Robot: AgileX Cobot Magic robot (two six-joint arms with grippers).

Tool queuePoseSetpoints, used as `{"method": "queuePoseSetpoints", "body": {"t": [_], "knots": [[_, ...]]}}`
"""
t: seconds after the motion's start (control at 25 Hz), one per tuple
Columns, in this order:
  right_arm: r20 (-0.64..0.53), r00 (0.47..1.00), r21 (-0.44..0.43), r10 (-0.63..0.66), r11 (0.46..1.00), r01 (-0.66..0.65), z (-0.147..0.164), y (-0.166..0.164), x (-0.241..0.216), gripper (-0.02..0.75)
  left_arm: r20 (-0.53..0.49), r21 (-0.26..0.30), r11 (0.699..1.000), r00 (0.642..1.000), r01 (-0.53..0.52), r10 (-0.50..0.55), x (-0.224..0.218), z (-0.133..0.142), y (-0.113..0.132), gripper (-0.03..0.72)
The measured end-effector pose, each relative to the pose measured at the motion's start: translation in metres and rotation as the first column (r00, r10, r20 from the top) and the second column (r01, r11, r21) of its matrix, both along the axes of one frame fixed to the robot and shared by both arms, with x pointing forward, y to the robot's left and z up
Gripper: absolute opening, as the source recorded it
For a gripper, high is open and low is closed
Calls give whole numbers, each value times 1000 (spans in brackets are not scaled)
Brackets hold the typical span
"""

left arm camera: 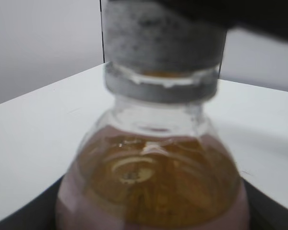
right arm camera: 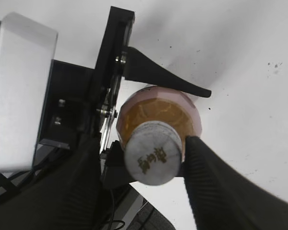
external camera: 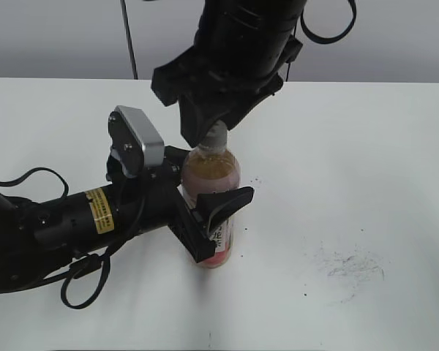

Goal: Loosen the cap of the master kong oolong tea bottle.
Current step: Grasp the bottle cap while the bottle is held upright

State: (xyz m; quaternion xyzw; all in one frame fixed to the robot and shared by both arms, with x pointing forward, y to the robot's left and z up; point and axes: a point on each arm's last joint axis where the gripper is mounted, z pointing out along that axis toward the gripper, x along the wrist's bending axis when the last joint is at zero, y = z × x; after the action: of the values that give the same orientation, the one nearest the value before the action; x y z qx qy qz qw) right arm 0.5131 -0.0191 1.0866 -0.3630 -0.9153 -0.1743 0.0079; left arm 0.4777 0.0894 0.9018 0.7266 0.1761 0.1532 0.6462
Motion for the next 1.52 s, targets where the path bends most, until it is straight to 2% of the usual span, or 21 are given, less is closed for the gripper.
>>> {"method": "queuePoseSetpoints", "body": {"t": [0.32,0.56,0.72,0.84,0.92,1.0,1.12,1.2,1.24,1.36,1.52], "knots": [[2,998,-33,56,998,-55,-10,-3,-1,279,1,0,1000,1000,1,-1,0,0,0,445],[50,982,-48,183,982,-180,-8,-5,-3,278,6,2,1000,1000,7,-7,0,0,0,445],[96,939,-75,329,943,-323,-5,-7,-5,278,14,5,1000,1000,15,-15,-1,0,-1,445],[135,863,-113,487,873,-475,-5,-7,-6,275,16,5,1000,1000,23,-23,-2,0,-1,445],[166,775,-143,610,792,-593,-4,-7,-7,275,18,5,1000,999,26,-26,-2,0,-1,445],[193,659,-180,727,687,-704,-4,-6,-7,275,22,7,999,999,32,-32,-3,0,-2,445],[228,429,-249,874,478,-842,-4,-5,-8,274,26,8,999,999,37,-37,-3,0,-2,445],[239,251,-306,938,318,-897,-3,-5,-9,274,30,9,999,999,40,-40,-3,1,-2,445],[241,161,-335,957,238,-912,-3,-5,-9,274,31,9,999,999,40,-40,-3,1,-2,445],[230,-54,-407,972,46,-912,-2,-5,-9,274,32,11,999,999,42,-42,-3,0,-2,445],[200,-270,-479,942,-146,-865,-1,-6,-9,274,32,11,999,999,42,-42,-3,0,-2,445]]}}
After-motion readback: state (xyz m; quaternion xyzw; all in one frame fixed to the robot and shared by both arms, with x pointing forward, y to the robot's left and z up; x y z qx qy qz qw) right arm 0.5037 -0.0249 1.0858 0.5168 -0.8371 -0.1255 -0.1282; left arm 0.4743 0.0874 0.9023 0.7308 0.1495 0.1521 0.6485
